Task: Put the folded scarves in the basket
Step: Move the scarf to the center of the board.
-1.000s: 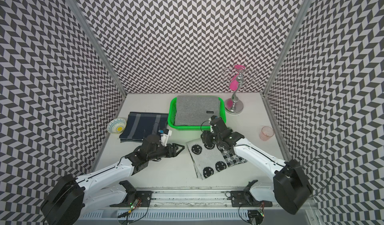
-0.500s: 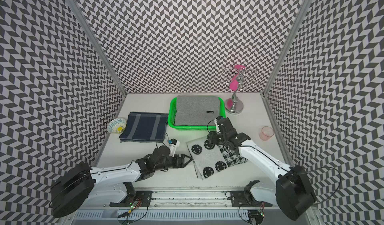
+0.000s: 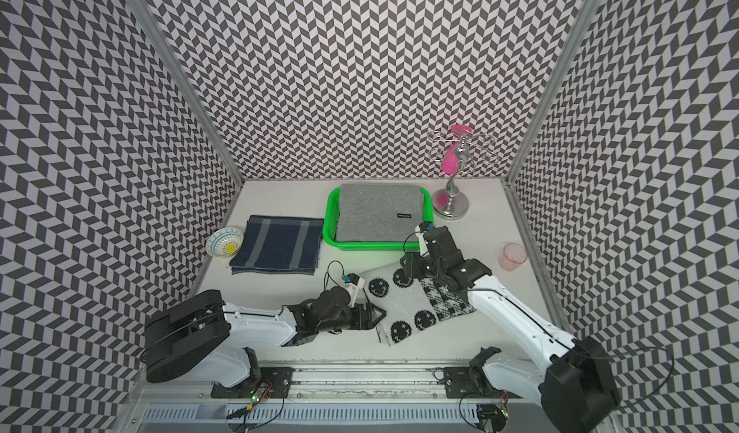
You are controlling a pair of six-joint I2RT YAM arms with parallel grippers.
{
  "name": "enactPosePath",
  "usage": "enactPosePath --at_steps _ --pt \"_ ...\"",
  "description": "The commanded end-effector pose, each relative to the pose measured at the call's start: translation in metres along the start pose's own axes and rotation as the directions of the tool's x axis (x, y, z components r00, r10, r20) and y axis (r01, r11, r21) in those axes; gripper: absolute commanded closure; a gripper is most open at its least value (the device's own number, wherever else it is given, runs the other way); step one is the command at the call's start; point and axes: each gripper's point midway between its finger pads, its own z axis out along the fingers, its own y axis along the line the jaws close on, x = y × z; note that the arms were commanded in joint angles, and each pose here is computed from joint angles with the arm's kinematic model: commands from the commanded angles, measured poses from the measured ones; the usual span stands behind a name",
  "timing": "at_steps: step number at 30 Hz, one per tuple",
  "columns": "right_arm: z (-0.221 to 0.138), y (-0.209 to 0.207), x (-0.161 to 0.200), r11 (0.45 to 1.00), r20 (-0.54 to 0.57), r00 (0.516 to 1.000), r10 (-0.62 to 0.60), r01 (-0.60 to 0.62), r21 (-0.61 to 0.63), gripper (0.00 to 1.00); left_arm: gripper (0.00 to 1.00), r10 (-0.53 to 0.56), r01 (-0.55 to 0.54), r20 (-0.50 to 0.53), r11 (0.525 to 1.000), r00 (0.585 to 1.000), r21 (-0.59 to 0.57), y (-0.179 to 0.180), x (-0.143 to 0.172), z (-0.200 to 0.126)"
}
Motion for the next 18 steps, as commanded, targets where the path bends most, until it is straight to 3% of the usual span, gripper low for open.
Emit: enactPosePath --at_steps 1,4,6,9,15,18 --pt "-0.009 0.002 -0.007 1.0 0.043 0.999 -0.019 0.02 -0.012 0.45 0.24 -0.025 0.024 -0.038 0.999 0.999 -0.031 0.011 0.014 0.012" --pt "-0.012 0.002 -0.008 1.0 0.05 0.998 -0.022 0.023 -0.015 0.45 0.4 -0.042 0.041 -0.067 0.999 0.997 -0.013 0.016 0.024 0.017" --pt "-0.013 0.002 -0.007 0.999 0.051 0.998 -0.028 0.029 -0.016 0.44 0.65 -0.037 0.037 -0.075 0.999 0.996 0.003 0.016 0.027 0.017" --pt "-0.011 -0.001 -0.003 0.999 0.047 0.998 -0.03 0.031 -0.009 0.44 0.81 -0.025 0.025 -0.076 1.0 0.997 -0.003 0.019 0.028 0.012" --pt "-0.002 -0.004 0.009 0.998 0.028 0.999 -0.046 0.048 -0.043 0.46 0.84 -0.008 0.005 -0.099 1.0 0.995 -0.03 0.04 0.033 -0.021" --pt "0.001 -0.002 0.014 0.994 0.029 0.997 -0.078 0.08 -0.08 0.48 0.85 -0.022 0.013 -0.108 0.997 0.994 -0.078 0.067 0.033 -0.044"
